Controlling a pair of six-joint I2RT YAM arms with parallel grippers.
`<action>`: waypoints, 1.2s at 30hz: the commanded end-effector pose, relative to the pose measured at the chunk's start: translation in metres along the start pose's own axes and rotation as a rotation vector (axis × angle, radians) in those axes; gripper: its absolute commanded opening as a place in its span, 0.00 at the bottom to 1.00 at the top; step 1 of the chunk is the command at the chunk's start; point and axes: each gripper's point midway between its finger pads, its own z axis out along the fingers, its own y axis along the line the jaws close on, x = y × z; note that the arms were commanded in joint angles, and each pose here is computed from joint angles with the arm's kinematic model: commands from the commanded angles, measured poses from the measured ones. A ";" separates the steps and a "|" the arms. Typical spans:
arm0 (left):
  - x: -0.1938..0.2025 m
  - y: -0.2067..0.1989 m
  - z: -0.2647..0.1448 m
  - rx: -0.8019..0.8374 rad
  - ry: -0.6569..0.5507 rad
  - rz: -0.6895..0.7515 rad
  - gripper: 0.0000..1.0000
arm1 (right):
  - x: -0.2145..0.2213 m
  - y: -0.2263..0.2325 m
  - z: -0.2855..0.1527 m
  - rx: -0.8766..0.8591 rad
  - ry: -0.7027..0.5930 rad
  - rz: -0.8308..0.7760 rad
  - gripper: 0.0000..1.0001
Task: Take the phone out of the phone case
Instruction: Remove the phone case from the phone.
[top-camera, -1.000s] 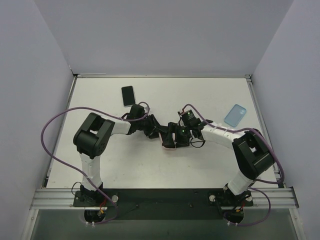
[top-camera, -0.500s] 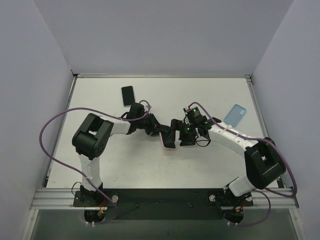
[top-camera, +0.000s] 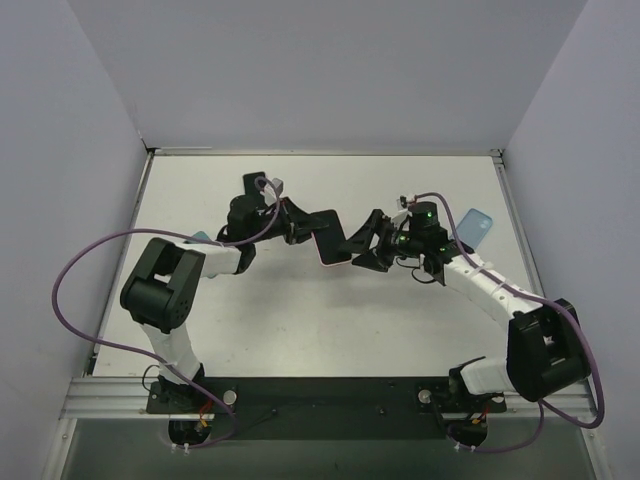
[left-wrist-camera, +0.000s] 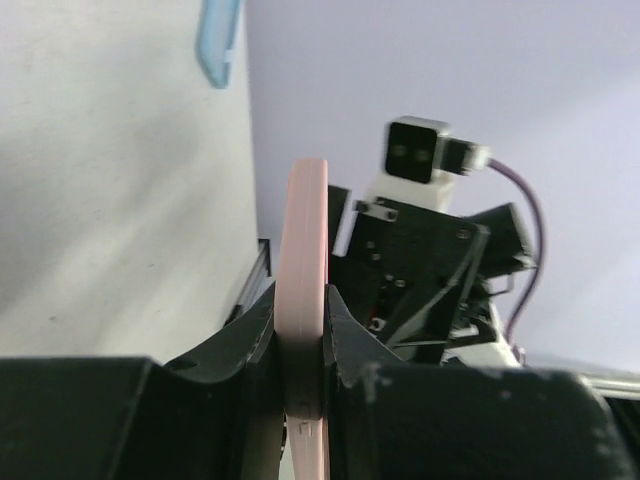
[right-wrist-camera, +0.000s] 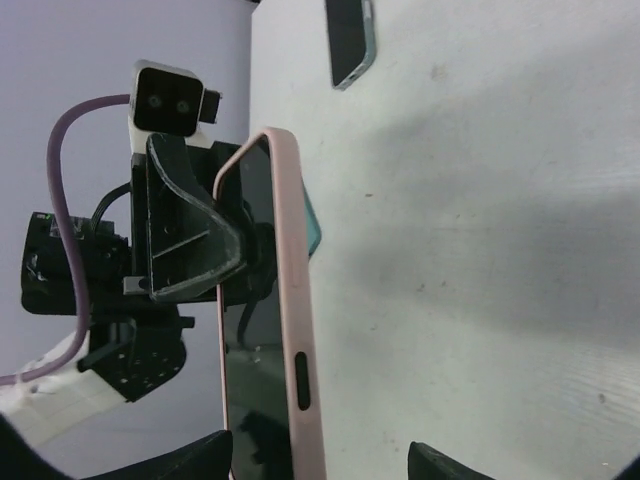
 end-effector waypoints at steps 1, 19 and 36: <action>0.008 -0.078 -0.019 0.292 0.020 0.098 0.00 | 0.001 0.047 -0.005 -0.243 0.015 0.054 0.58; -0.002 -0.091 -0.033 0.389 -0.057 0.078 0.00 | -0.014 0.081 -0.020 -0.536 -0.093 0.228 0.43; -0.012 -0.100 -0.041 0.409 -0.087 0.070 0.00 | 0.005 0.079 -0.031 -0.477 -0.135 0.139 0.07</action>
